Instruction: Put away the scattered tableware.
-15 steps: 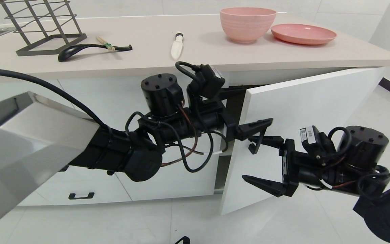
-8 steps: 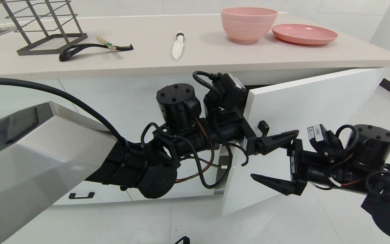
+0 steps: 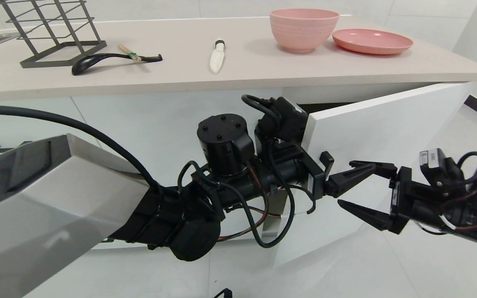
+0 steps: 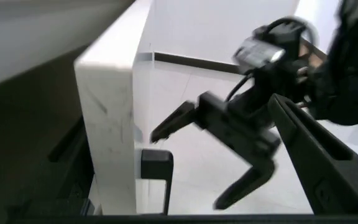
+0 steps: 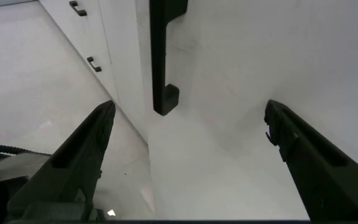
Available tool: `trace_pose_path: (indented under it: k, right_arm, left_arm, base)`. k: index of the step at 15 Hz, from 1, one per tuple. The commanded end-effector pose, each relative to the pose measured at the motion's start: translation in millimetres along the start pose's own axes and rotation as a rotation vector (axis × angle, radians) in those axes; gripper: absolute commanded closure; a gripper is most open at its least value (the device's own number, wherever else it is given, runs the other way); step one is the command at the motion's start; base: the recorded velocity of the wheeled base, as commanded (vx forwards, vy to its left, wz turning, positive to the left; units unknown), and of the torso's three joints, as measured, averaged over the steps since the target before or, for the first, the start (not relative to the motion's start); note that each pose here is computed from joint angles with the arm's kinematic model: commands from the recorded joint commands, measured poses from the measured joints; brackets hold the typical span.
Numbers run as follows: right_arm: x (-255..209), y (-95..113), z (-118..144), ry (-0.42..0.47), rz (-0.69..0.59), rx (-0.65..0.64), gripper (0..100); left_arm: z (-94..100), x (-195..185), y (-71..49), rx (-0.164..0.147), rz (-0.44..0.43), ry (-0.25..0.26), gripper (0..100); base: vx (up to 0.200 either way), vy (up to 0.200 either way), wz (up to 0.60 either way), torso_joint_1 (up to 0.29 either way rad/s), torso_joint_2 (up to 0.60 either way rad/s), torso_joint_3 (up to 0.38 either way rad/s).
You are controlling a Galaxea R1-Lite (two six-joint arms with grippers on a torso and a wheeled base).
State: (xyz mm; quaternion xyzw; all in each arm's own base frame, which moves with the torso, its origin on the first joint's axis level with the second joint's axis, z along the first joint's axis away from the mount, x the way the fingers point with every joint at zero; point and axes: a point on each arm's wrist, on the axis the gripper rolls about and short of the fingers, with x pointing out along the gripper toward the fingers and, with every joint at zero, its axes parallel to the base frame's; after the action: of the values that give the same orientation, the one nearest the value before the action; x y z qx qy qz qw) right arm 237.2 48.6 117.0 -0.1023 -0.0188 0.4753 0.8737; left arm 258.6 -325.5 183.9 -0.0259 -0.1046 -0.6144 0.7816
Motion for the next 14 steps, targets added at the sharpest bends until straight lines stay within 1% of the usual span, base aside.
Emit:
trace_pose_path:
  k: [1, 3, 4, 5, 6, 7, 8, 9, 10, 11, 13, 14]
  right_arm:
    - [-51, 34, 26, -0.042, -0.077, -0.065, 0]
    - [-79, 60, 36, -0.073, -0.129, -0.119, 0]
    - [-91, 68, 47, -0.109, -0.171, -0.177, 0]
    - [-97, 69, 56, -0.134, -0.207, -0.226, 0]
    - [-105, 63, 74, -0.175, -0.274, -0.315, 0]
    - [-107, 55, 89, -0.205, -0.312, -0.379, 0]
    - [-110, 50, 104, -0.235, -0.348, -0.444, 0]
    - [-114, 48, 117, -0.262, -0.389, -0.497, 0]
    - [-116, 47, 127, -0.283, -0.409, -0.532, 0]
    - [-118, 48, 138, -0.312, -0.428, -0.574, 0]
    - [-123, 50, 158, -0.362, -0.463, -0.637, 0]
    - [-124, 50, 160, -0.366, -0.482, -0.645, 0]
  left_arm:
    - [-7.2, -3, -0.6, -0.004, 0.022, 0.0, 0]
    - [-18.7, -6, -2.4, -0.004, 0.02, 0.0, 0]
    - [-20.2, -6, -1.8, -0.004, 0.023, -0.004, 0]
    - [-21.6, -6, -2.4, -0.004, 0.022, -0.003, 0]
    - [-19.3, -5, -5.4, -0.001, 0.014, -0.015, 0]
    - [-18.4, -4, -8.5, -0.001, 0.007, -0.018, 0]
    - [-20.3, -4, -16.7, -0.014, -0.01, -0.009, 0]
    - [-23.4, -4, -24.7, -0.036, -0.018, 0.005, 0]
    - [-27.1, -3, -31.6, -0.054, -0.024, 0.018, 0]
    - [-29.5, -2, -38.3, -0.065, -0.03, 0.026, 0]
    - [-32.4, 2, -48.2, -0.075, -0.05, 0.033, 0]
    - [-34.4, 4, -52.8, -0.078, -0.063, 0.035, 0]
  base:
    - [0.0, 0.0, 0.0, 0.0, 0.0, 0.0]
    - [0.0, 0.0, 0.0, 0.0, 0.0, 0.0]
    - [0.0, 0.0, 0.0, 0.0, 0.0, 0.0]
    - [0.0, 0.0, 0.0, 0.0, 0.0, 0.0]
    - [0.0, 0.0, 0.0, 0.0, 0.0, 0.0]
    - [0.0, 0.0, 0.0, 0.0, 0.0, 0.0]
    - [0.0, 0.0, 0.0, 0.0, 0.0, 0.0]
    - [0.0, 0.0, 0.0, 0.0, 0.0, 0.0]
    - [0.0, 0.0, 0.0, 0.0, 0.0, 0.0]
    - [0.0, 0.0, 0.0, 0.0, 0.0, 0.0]
    - [0.0, 0.0, 0.0, 0.0, 0.0, 0.0]
    - [0.0, 0.0, 0.0, 0.0, 0.0, 0.0]
